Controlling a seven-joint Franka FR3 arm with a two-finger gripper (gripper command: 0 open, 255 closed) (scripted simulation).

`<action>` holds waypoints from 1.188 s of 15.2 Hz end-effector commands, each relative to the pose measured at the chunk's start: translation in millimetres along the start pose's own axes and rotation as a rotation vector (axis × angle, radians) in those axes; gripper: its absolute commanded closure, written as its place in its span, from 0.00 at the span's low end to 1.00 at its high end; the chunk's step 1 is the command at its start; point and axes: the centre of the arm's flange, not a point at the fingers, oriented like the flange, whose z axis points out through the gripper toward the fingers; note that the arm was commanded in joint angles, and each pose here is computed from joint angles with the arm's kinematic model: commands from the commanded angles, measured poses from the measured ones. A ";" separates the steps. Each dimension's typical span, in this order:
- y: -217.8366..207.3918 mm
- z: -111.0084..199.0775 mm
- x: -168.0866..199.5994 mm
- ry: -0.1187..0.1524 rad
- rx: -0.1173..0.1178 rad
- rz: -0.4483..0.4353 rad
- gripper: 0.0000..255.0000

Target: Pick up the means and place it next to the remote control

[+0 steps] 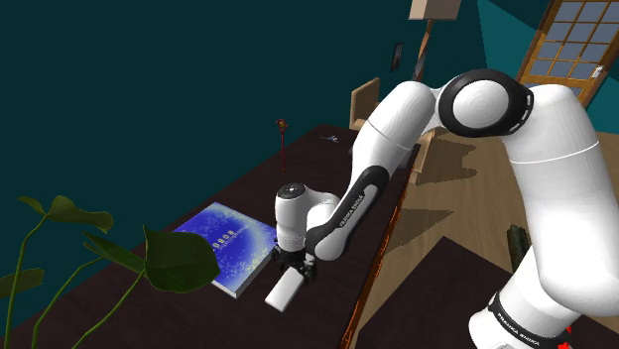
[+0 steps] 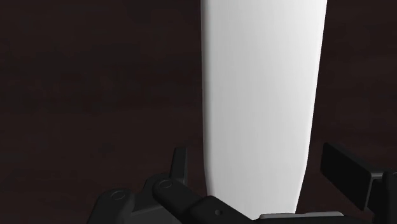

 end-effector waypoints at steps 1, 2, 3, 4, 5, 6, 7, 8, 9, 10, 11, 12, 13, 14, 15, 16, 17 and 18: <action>0.1 0.8 0.0 0.000 0.000 0.000 0.00; 0.1 0.8 0.0 0.000 0.000 0.000 0.00; 0.1 0.8 0.0 0.000 0.000 0.000 0.00; 0.1 0.8 0.0 0.000 0.000 0.000 0.00; 0.1 0.8 0.1 0.000 0.000 0.000 0.00; 0.1 0.8 0.1 0.000 0.000 0.000 1.00; 0.1 0.8 0.1 0.000 0.000 0.000 1.00; 0.2 0.8 0.0 0.000 0.000 0.000 1.00; 0.2 0.8 0.0 0.000 0.000 0.000 1.00; 0.2 0.8 0.0 0.000 0.000 0.000 1.00; 0.2 0.8 0.0 0.000 0.000 0.000 1.00; 0.2 0.8 0.1 0.000 0.000 0.000 1.00; 0.2 0.8 0.0 0.000 0.000 0.000 1.00; 0.2 0.8 0.1 0.000 0.000 0.000 1.00; 0.1 0.8 0.0 0.000 0.000 0.000 1.00; 0.2 -4.4 0.0 0.000 0.000 0.000 1.00; 0.2 -9.7 0.0 0.000 0.000 0.000 1.00; 0.2 -15.0 -0.1 0.000 0.000 0.000 1.00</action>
